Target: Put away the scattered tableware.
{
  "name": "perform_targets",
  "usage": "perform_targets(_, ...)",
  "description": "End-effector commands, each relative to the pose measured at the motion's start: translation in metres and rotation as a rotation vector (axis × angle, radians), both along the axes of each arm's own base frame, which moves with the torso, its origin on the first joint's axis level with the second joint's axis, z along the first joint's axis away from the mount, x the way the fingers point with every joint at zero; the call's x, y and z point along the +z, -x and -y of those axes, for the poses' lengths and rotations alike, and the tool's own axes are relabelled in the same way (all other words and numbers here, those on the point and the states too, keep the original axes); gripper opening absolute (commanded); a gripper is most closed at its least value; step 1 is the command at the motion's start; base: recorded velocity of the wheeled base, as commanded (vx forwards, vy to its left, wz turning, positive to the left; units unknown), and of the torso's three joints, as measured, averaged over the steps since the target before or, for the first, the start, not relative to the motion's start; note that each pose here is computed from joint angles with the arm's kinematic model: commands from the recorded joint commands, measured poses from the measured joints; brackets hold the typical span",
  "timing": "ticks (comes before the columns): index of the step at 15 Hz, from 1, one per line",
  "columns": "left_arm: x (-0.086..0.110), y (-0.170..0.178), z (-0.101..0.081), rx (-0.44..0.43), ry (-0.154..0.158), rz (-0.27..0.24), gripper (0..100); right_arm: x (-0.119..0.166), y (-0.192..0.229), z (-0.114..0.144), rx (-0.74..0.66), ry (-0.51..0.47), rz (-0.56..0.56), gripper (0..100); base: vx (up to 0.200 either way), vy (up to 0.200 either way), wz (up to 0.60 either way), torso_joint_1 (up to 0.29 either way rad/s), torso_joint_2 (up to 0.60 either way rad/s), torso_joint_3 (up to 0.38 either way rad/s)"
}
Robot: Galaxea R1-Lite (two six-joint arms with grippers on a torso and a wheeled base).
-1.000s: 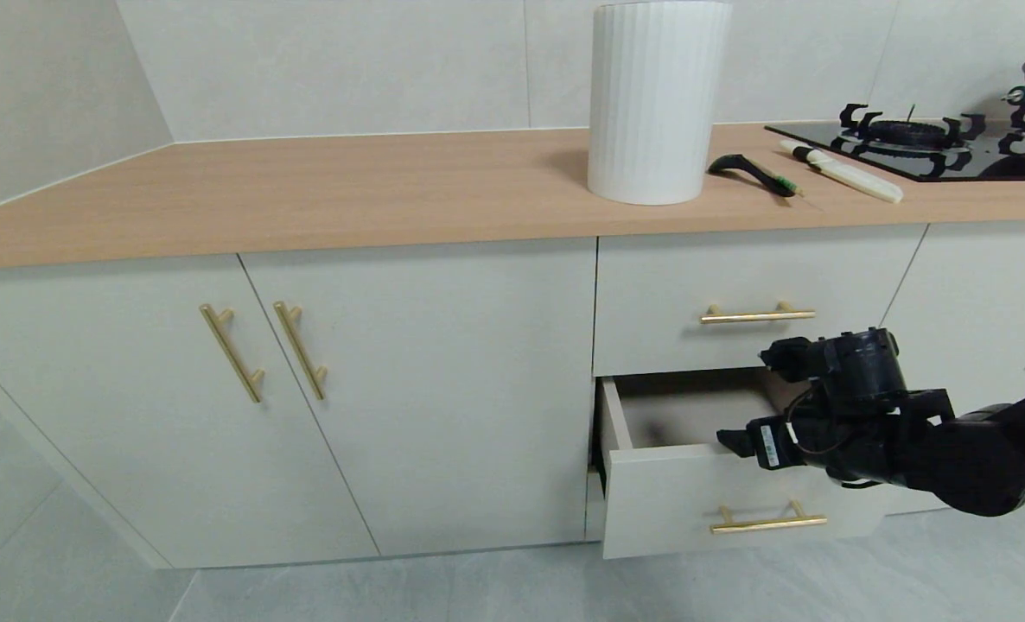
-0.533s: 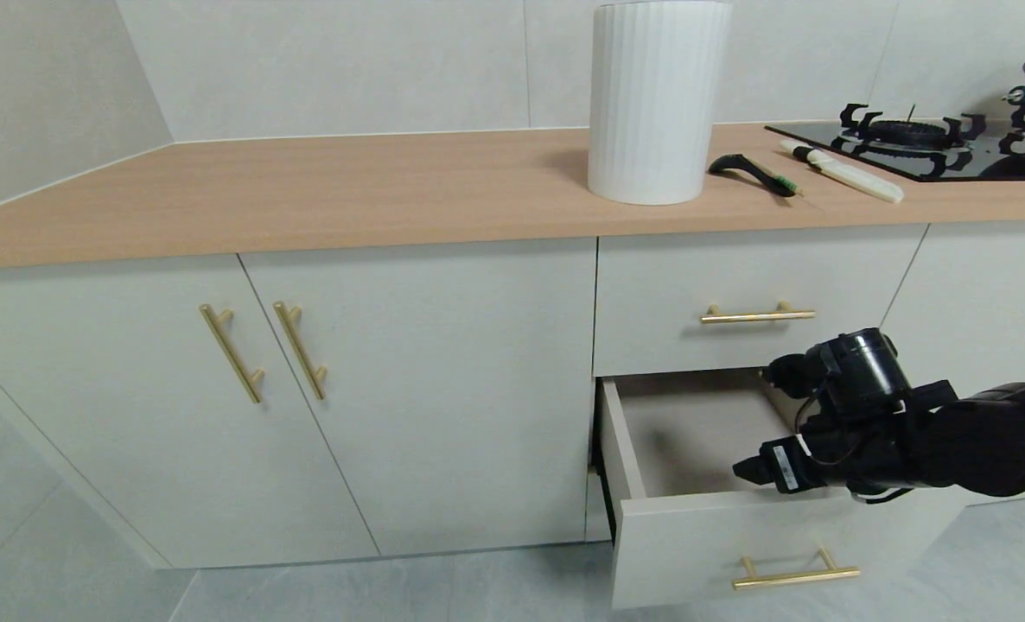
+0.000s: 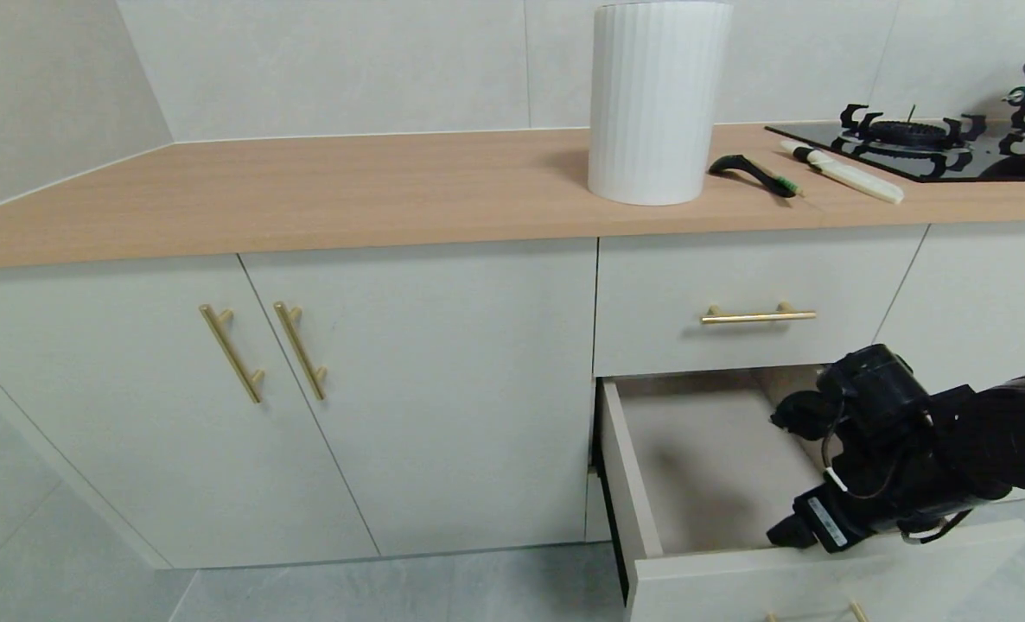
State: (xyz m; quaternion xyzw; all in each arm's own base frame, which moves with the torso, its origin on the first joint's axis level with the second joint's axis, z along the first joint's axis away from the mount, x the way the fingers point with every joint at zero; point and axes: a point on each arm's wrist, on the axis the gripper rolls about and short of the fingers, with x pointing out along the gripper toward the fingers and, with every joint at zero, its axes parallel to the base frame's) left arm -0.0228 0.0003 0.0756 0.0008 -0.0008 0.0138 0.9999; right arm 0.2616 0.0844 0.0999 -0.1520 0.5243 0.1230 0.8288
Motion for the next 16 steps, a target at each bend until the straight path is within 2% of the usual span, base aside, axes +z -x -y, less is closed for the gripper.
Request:
perform_targets(1, 0.0, 0.0, 0.0, 0.0, 0.0, 0.0, 100, 0.005, 0.003, 0.0, 0.016, 0.011, -0.005, 100, 0.0, 0.0, 0.0, 0.0, 0.0, 0.0)
perform_targets(10, 0.0, 0.0, 0.0, 0.0, 0.0, 0.0, 100, -0.006, 0.036, -0.009, 0.167, 0.18, -0.247, 100, 0.0, 0.0, 0.0, 0.0, 0.0, 0.0)
perform_targets(16, 0.0, 0.0, 0.0, 0.0, 0.0, 0.0, 100, -0.009, 0.049, -0.014, 0.227, 0.241, -0.311, 100, 0.0, 0.0, 0.0, 0.0, 0.0, 0.0)
